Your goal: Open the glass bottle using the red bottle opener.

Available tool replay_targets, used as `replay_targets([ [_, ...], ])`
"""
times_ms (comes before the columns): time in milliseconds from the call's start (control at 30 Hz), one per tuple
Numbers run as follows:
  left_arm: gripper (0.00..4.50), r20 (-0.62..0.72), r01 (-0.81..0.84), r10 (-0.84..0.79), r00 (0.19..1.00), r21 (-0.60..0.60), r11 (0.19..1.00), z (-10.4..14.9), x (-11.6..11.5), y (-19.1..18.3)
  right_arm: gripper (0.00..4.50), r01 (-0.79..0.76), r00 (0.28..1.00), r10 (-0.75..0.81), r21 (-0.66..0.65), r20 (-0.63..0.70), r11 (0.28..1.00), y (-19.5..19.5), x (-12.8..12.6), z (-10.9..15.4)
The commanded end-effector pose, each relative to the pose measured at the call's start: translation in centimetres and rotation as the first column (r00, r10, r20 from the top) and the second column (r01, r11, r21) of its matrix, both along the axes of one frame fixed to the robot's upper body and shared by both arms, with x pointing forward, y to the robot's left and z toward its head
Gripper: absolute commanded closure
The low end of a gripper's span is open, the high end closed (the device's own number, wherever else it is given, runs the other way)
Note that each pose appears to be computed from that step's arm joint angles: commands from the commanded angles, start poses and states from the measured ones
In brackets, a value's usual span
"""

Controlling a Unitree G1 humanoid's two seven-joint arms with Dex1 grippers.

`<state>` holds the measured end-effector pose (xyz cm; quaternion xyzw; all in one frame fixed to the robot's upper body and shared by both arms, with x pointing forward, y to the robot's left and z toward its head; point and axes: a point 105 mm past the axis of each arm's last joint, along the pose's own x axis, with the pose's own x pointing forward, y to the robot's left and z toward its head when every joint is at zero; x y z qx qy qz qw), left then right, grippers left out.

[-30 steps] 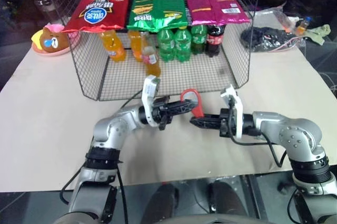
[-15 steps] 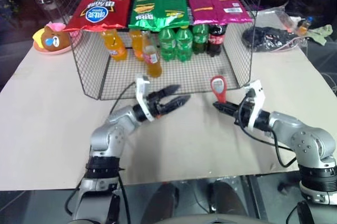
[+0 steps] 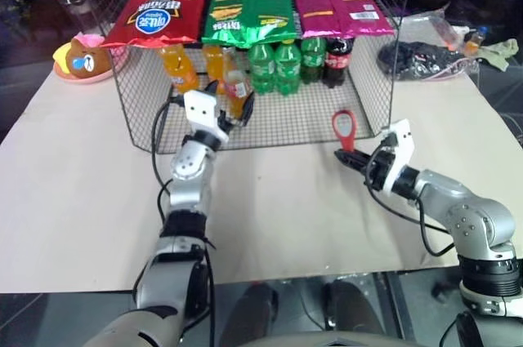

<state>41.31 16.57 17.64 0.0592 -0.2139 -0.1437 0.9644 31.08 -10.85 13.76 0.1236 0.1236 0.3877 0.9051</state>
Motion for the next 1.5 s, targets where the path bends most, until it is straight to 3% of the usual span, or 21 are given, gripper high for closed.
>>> replay_targets([
  [33, 0.03, 0.022, -0.015, 0.014, 1.000, 0.021, 1.000, 0.6, 0.7, 0.4, 4.50, -0.003, 0.998, 0.003, 0.009, 0.066, 1.000, 0.2, 0.1, 1.3],
  [400, 0.03, -0.082, -0.054, 0.053, 0.995, -0.002, 0.999, 0.8, 3.7, 0.5, 4.50, 0.012, 0.985, -0.010, -0.010, 0.174, 1.000, 1.1, 0.1, 2.4],
  [667, 0.03, -0.106, -0.056, 0.055, 0.993, -0.005, 0.998, 0.9, 4.4, -0.3, 4.50, 0.006, 0.977, -0.004, -0.007, 0.211, 1.000, 2.0, 0.0, 2.5],
  [833, 1.73, -0.114, -0.061, 0.059, 0.992, -0.017, 0.998, 1.0, 4.5, -0.4, 4.50, 0.011, 0.976, -0.005, -0.023, 0.218, 1.000, 1.9, 0.1, 2.2],
  [967, 1.71, -0.102, -0.055, 0.052, 0.993, -0.030, 0.998, 1.0, 4.3, -0.3, 4.50, 0.015, 0.975, -0.009, -0.027, 0.222, 1.000, 1.7, 0.3, 2.2],
  [1200, 1.71, -0.011, 0.071, -0.072, 0.997, -0.029, 0.997, 1.7, 2.7, -1.7, 4.50, 0.049, 0.972, -0.039, -0.037, 0.233, 0.998, 0.5, 0.6, 2.4],
  [1367, 1.71, 0.006, 0.258, -0.258, 0.966, -0.008, 0.966, 1.7, -0.4, -3.7, 4.50, 0.109, 0.960, -0.092, -0.050, 0.264, 0.993, -1.4, 1.4, 3.1],
  [1500, 1.71, -0.068, 0.420, -0.417, 0.906, 0.030, 0.907, 0.5, -3.9, -5.7, 4.50, 0.167, 0.943, -0.146, -0.048, 0.298, 0.985, -3.1, 2.2, 3.9],
])
